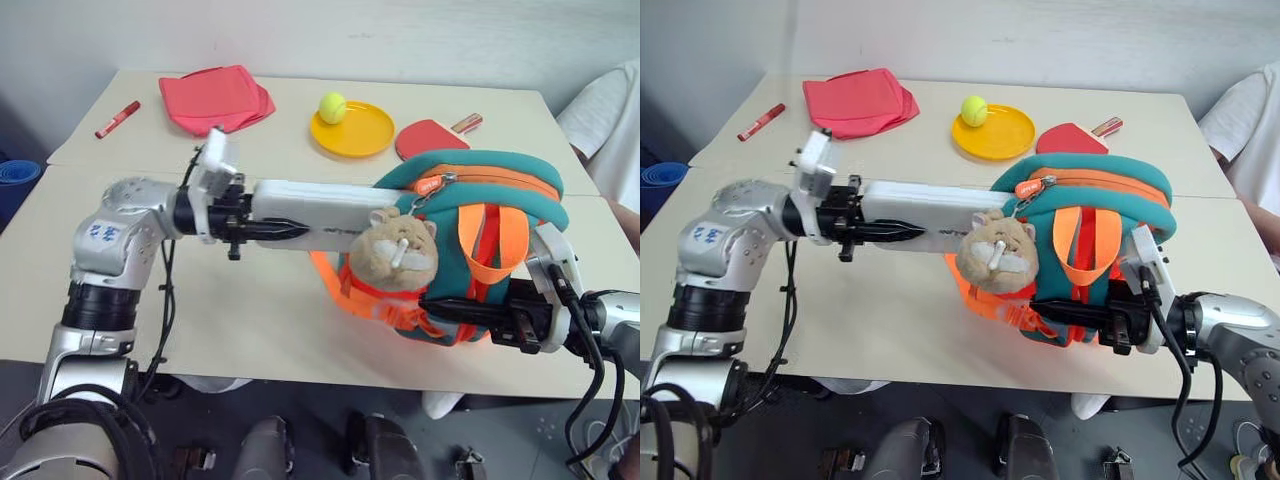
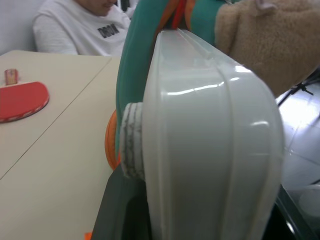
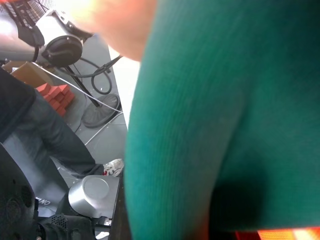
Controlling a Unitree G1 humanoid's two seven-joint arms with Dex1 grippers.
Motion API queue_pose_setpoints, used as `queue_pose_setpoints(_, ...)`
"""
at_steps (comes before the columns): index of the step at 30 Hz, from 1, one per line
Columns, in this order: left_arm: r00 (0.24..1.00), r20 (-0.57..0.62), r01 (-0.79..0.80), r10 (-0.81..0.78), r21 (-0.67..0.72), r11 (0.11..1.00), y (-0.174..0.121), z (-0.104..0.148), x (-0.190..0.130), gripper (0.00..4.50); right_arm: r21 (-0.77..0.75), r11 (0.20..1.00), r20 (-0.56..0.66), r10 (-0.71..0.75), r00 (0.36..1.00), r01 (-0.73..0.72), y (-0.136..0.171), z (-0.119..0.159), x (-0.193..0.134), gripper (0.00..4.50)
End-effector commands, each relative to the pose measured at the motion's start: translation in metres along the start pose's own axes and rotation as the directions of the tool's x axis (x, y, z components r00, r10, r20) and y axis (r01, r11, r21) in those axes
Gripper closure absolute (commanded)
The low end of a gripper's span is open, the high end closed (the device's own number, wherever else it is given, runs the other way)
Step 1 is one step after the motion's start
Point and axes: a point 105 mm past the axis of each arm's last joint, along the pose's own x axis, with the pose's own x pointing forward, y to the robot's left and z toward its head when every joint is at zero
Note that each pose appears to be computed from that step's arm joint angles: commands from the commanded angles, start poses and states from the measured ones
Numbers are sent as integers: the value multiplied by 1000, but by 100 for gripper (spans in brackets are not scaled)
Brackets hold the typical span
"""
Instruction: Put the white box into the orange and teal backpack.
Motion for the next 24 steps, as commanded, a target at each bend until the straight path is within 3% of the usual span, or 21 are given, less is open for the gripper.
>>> queue_pose_setpoints(1, 990, -98, 108, -98, 105, 989, -3, 4, 32, 326, -35, 999, 21, 9, 1000, -8, 3, 3, 0, 447)
queue_pose_setpoints(6, 991, -89, 110, -100, 119, 987, 8, 5, 87, 326, -39, 999, 24, 20, 1000, -19, 2, 0, 3, 447)
queue_pose_setpoints(11, 996, 7, 84, -85, 86, 993, 8, 7, 132, 326, -53, 998, 22, 26, 999, -25, 2, -3, 10, 447)
queue_pose_setpoints(12, 995, 44, 90, -93, 64, 994, 6, 9, 135, 291, -57, 998, 22, 24, 999, -23, 2, -4, 12, 450)
queue_pose_setpoints(15, 984, 168, 62, -58, -19, 998, 8, 20, 127, 195, -65, 998, 21, 14, 1000, -13, 2, -5, 15, 450)
queue_pose_setpoints(21, 985, 170, 5, -5, 4, 1000, 17, 4, 65, 8, -83, 996, 64, -36, 997, 41, -4, -1, 23, 450)
queue_pose_setpoints(24, 990, 134, -40, 35, 35, 999, 22, -6, 30, 1, -87, 995, 74, -43, 996, 49, -6, 1, 29, 450)
